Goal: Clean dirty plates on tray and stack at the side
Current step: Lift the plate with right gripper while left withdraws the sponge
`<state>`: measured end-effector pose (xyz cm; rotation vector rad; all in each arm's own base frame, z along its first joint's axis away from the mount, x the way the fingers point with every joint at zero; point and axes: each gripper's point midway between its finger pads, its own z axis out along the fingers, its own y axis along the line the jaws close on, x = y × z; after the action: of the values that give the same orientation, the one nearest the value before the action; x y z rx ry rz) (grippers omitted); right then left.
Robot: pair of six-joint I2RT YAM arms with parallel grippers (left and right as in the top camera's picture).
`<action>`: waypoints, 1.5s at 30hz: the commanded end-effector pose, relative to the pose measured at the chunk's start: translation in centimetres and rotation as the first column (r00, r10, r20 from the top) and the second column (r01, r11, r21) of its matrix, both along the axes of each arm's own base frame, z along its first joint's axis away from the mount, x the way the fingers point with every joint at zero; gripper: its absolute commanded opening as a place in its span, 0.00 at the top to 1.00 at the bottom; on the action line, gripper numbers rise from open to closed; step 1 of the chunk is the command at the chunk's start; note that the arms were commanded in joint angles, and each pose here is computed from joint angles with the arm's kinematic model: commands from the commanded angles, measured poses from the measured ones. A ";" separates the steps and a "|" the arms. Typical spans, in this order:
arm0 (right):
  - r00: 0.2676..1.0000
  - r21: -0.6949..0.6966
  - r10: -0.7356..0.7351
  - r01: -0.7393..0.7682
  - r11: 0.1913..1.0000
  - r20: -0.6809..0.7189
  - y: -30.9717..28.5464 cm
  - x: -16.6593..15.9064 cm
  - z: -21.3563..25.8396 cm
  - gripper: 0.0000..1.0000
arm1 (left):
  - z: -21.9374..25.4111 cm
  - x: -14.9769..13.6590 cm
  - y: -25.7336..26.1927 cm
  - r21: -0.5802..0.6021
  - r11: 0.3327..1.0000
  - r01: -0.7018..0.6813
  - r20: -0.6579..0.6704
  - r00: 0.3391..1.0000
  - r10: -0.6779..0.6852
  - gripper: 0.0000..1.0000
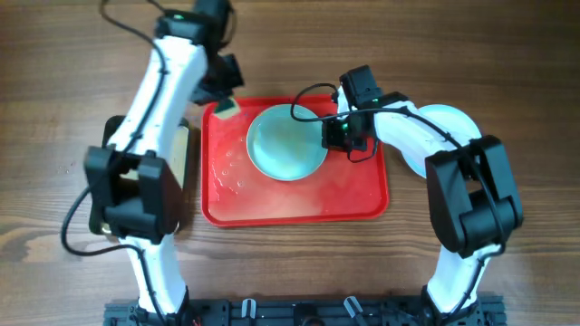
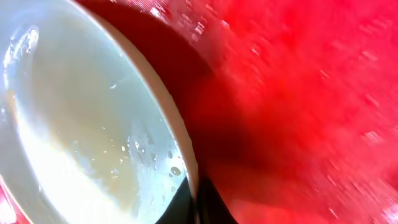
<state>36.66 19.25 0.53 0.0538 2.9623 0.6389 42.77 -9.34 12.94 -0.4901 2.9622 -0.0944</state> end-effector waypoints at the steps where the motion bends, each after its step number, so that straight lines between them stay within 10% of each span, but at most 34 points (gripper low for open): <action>1: 0.985 -0.102 -0.028 0.046 0.994 0.169 -2.7 1.3 5.5 0.96 | 0.4 -0.2 -0.2 -0.027 0.999 0.018 0.003 1.000 -0.018 0.96; 13: 0.818 -0.616 0.063 0.377 0.691 0.571 -11.2 -1.2 19.0 0.96 | 0.6 0.4 -0.5 -0.041 0.999 0.018 0.026 1.000 -0.017 0.96; 24: 0.594 -0.722 0.411 0.551 0.418 0.691 -6.3 -5.1 26.4 0.96 | 0.6 0.5 -0.7 -0.052 0.998 0.020 0.029 0.999 -0.019 0.96; 40: 0.553 -0.709 0.445 0.566 0.420 0.705 -5.0 -5.8 27.1 0.96 | 0.6 0.4 -0.7 -0.052 0.998 0.020 0.028 0.999 -0.019 0.96; 45: 0.689 -0.658 0.327 0.288 0.696 0.647 -1.1 -6.4 21.1 0.96 | 0.6 0.5 -0.7 -0.052 0.998 0.020 0.029 0.999 -0.019 0.96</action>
<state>31.13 15.58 24.83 -0.2455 1.9568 -0.8083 43.25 -9.75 13.12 -0.4887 2.9489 -0.1571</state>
